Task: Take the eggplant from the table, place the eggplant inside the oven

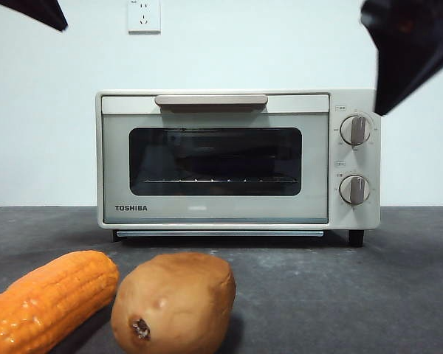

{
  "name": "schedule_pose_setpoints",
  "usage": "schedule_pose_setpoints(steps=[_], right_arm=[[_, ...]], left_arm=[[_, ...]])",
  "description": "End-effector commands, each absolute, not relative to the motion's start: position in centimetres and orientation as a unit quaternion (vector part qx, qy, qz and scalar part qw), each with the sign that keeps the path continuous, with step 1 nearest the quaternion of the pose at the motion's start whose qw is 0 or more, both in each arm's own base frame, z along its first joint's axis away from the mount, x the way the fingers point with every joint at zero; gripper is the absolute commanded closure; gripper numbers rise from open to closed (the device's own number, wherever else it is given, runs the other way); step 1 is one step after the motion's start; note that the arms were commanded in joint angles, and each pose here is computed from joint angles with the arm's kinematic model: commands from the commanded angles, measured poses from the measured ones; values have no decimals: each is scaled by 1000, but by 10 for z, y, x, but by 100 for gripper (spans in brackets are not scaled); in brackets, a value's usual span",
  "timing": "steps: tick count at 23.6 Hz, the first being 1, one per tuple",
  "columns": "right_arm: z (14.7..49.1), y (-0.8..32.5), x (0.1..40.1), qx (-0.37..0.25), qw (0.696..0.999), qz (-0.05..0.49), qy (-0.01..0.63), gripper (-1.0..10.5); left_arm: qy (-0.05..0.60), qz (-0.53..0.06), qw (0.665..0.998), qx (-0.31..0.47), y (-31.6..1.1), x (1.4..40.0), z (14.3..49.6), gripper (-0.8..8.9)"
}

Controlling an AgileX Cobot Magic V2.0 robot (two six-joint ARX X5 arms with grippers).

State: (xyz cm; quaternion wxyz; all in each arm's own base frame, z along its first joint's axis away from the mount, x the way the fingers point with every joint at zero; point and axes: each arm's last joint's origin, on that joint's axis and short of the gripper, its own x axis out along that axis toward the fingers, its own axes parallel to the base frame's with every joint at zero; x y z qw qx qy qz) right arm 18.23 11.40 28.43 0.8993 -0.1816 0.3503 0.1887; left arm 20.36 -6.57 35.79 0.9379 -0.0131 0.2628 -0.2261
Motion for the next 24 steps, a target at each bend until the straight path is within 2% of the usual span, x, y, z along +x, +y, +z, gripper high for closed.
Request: schedule_pose_setpoints(steps=[1, 5, 11, 16, 24], right_arm=[[281, 108, 182, -127, 927, 186, 300, 942], [260, 94, 170, -60, 957, 181, 218, 942], [232, 85, 154, -21, 970, 181, 162, 942], [217, 81, 149, -24, 970, 175, 167, 941], [216, 81, 148, -27, 969, 175, 172, 942]], left_arm=[[247, -210, 946, 5, -68, 192, 343, 809], [225, -191, 956, -4, -65, 167, 302, 809], [195, -161, 967, -27, -62, 149, 261, 809], [208, -161, 964, -37, -63, 140, 240, 809], [226, -157, 960, -43, -63, 140, 236, 809]])
